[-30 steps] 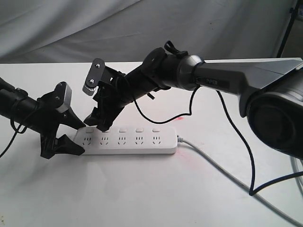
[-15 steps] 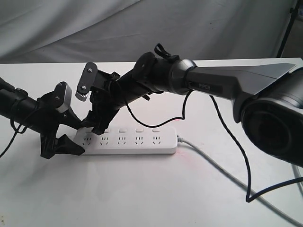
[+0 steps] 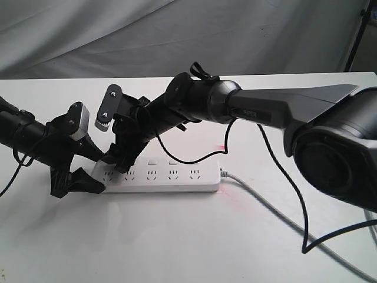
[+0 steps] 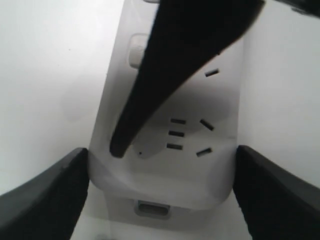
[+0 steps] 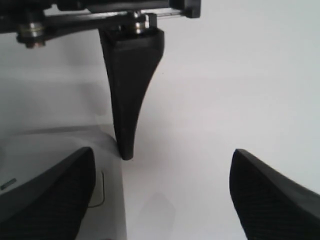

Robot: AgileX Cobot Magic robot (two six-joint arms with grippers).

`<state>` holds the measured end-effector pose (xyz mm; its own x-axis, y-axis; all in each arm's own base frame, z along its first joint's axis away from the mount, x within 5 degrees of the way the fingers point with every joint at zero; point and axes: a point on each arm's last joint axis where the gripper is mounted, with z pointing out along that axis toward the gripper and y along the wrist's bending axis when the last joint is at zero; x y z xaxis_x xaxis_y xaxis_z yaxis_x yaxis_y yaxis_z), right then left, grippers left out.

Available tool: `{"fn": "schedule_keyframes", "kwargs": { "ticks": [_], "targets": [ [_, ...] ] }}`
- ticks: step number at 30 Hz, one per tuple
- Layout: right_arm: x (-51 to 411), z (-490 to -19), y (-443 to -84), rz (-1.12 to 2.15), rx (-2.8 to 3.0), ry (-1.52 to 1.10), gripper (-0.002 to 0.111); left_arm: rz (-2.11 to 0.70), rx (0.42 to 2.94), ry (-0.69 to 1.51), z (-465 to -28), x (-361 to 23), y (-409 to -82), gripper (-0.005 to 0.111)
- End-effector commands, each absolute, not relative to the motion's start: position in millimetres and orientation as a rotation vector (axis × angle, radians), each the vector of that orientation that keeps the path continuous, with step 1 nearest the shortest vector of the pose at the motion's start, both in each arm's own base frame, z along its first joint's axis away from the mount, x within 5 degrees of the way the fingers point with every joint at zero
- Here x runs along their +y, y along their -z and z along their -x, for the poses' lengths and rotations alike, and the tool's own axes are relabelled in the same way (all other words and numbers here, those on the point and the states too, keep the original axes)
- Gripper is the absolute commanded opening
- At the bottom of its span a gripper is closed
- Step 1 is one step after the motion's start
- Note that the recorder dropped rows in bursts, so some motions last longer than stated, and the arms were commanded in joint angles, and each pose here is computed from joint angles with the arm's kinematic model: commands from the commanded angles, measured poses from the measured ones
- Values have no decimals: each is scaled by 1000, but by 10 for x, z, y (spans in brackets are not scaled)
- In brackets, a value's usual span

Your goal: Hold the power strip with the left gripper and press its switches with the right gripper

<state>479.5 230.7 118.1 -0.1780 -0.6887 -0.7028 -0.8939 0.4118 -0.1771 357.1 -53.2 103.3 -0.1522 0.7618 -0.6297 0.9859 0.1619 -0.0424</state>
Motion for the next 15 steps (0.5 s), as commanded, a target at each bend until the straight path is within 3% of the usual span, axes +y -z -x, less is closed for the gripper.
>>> {"fn": "schedule_keyframes", "kwargs": {
  "ticks": [1,15],
  "targets": [
    [2318,-4787,-1125,1387,1931,-326,69,-1641,1968,636,-3589,-561,-1048,0],
    [2299,-4763,-999,1501,1923,-265,69,-1641,1968,636,-3589,-561,-1048,0]
  ]
}}
